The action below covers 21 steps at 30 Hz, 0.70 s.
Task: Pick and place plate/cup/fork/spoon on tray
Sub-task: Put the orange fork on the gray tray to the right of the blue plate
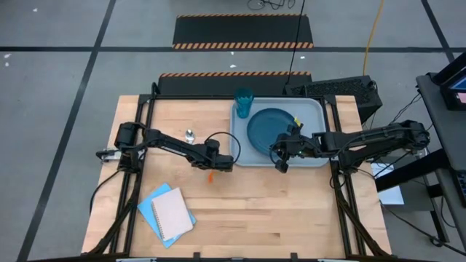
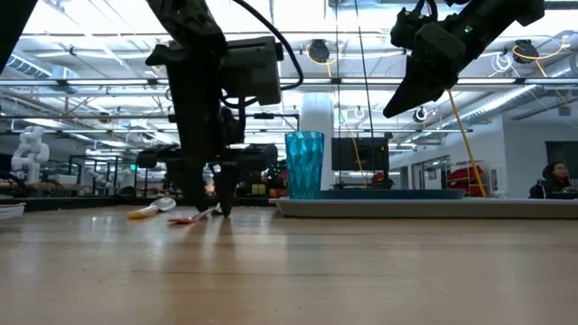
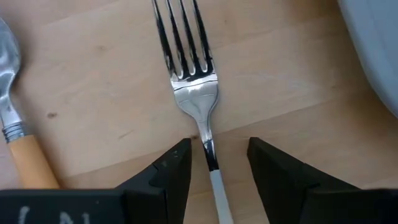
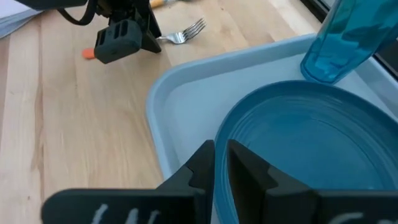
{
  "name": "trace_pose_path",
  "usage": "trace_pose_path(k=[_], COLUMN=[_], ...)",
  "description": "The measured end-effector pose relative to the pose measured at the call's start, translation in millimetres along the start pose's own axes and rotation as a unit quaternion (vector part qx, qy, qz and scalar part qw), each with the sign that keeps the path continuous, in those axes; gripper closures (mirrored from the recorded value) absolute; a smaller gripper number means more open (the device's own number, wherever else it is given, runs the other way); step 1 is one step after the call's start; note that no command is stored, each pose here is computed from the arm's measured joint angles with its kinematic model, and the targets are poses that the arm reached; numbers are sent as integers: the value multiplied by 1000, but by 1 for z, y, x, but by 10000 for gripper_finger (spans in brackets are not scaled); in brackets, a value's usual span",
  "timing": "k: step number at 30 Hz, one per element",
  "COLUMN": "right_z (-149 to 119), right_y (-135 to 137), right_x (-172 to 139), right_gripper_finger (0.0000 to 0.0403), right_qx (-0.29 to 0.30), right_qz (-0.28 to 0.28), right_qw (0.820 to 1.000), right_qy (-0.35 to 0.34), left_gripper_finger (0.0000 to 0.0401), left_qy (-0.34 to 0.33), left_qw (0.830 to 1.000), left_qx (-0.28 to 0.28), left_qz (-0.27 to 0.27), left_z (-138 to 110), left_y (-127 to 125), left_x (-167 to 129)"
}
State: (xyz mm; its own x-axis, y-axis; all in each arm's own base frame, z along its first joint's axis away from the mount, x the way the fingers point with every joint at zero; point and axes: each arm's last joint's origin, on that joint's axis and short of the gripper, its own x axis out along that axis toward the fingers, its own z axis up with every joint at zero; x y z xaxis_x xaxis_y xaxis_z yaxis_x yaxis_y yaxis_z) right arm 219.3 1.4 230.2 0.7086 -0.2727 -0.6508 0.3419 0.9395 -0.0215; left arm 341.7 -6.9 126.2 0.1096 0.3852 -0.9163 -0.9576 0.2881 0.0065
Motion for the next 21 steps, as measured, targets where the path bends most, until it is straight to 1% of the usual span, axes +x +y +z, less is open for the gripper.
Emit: trace_pose_path(k=[2,4,9,11,12,16,19,21], right_z=[0,0,0,0,0,0,0,1], right_y=[0,0,0,0,0,0,0,1], right_x=[0,0,0,0,0,0,0,0], right_gripper_finger=[367,367,367,367,367,367,367,367], right_qx=[-1,0,0,-1,-1,-1,-1,0], right_qz=[1,1,1,1,1,1,1,1], right_qw=[1000,1000,1000,1000,1000,1000,1000,1000], right_qy=[0,0,0,0,0,0,0,-4], left_gripper_finger=[249,270,343,375,384,385,389,390], left_qy=[1,1,2,2,3,11,11,-3], left_qw=[1000,1000,1000,1000,1000,999,998,998], left_qx=[5,9,11,19,26,40,57,55], left_qz=[-2,-4,-6,-5,-4,-4,-5,-29], left_z=[0,0,0,1,1,6,11,18], left_y=[0,-1,-1,-1,0,3,9,10], left_x=[0,0,1,1,2,-2,-12,-24])
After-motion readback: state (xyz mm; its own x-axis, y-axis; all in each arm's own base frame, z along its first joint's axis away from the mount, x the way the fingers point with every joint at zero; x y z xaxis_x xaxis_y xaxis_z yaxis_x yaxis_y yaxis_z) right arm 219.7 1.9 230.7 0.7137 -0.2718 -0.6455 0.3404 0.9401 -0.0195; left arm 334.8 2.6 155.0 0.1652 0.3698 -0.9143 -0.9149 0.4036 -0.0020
